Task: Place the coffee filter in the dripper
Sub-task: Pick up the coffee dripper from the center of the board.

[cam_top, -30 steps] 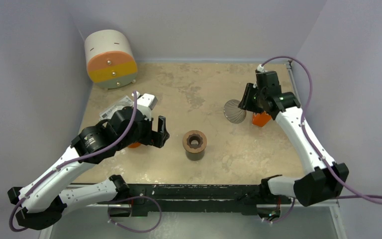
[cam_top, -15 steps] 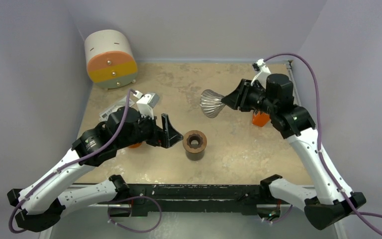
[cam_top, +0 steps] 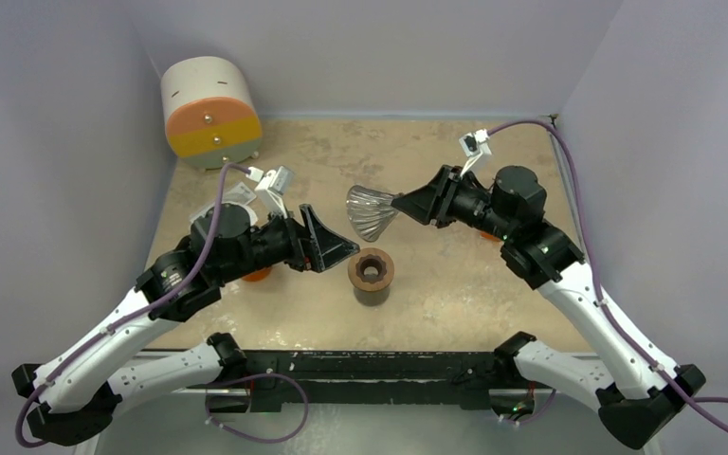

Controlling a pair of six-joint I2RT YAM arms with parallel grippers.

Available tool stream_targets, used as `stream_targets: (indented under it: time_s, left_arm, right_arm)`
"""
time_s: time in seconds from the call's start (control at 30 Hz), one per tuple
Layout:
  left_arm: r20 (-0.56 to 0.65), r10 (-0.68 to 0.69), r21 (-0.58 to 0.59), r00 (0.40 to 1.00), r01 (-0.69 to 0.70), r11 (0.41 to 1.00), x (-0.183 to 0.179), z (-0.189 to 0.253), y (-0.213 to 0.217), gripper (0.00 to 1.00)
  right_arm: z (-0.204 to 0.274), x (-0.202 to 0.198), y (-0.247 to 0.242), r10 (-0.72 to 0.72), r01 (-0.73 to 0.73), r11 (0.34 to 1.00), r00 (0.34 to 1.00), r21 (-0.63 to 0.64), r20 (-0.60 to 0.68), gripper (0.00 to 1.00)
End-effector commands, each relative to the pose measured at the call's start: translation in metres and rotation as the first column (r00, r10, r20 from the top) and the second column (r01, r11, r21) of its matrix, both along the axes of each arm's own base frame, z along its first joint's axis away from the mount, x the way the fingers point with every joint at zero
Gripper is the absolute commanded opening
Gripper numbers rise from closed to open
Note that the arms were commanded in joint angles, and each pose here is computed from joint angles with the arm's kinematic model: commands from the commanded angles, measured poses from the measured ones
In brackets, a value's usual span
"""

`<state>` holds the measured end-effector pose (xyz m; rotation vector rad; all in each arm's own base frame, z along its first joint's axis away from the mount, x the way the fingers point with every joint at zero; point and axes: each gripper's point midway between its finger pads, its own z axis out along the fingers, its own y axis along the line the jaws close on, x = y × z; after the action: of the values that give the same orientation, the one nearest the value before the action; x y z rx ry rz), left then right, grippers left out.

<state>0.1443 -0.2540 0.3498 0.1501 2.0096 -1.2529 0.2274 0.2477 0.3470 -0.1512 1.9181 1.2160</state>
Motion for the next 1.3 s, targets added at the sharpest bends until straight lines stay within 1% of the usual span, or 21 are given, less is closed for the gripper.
stream_targets:
  time_s: [0.0, 0.23, 0.47, 0.67, 0.73, 0.83, 1.07, 1.13, 1.27]
  left_arm:
    - [0.03, 0.003, -0.093, 1.0, 0.0, 0.996, 0.003, 0.022, -0.006, 0.77]
    - [0.045, 0.012, -0.135, 0.999, -0.006, 0.991, 0.007, 0.031, -0.01, 0.73]
    - [0.079, 0.019, -0.2, 0.997, -0.003, 0.98, 0.013, 0.047, -0.018, 0.65]
    - [0.092, 0.02, -0.213, 0.996, 0.0, 0.977, 0.018, 0.051, -0.024, 0.56]
    - [0.09, 0.025, -0.212, 0.996, -0.005, 0.977, 0.02, 0.05, -0.024, 0.51]
    - [0.091, 0.028, -0.217, 0.995, -0.007, 0.976, 0.021, 0.051, -0.026, 0.4]
    - [0.092, 0.02, -0.226, 0.996, 0.001, 0.974, 0.022, 0.053, -0.03, 0.1]
    - [0.094, 0.02, -0.228, 0.995, 0.002, 0.974, 0.023, 0.054, -0.03, 0.0]
    - [0.095, 0.024, -0.228, 0.995, -0.001, 0.974, 0.023, 0.055, -0.03, 0.0]
  right_arm:
    - [0.058, -0.013, 0.005, 0.019, -0.044, 0.985, 0.989, 0.167, 0.147, 0.0]
    - [0.074, -0.017, 0.009, 0.014, -0.054, 0.966, 0.987, 0.251, 0.159, 0.0]
    - [0.078, -0.022, 0.012, 0.019, -0.064, 0.949, 0.989, 0.309, 0.146, 0.0]
    - [0.08, -0.026, 0.01, 0.015, -0.063, 0.942, 0.989, 0.33, 0.146, 0.0]
    - [0.081, -0.027, 0.009, 0.009, -0.059, 0.941, 0.989, 0.334, 0.149, 0.0]
    - [0.082, -0.028, 0.007, 0.006, -0.058, 0.939, 0.989, 0.338, 0.15, 0.0]
    - [0.081, -0.03, 0.006, 0.006, -0.057, 0.939, 0.989, 0.339, 0.15, 0.0]
    - [0.08, -0.03, 0.006, 0.007, -0.057, 0.939, 0.989, 0.339, 0.148, 0.0]
    - [0.074, -0.029, 0.005, 0.003, -0.049, 0.943, 0.991, 0.329, 0.137, 0.0]
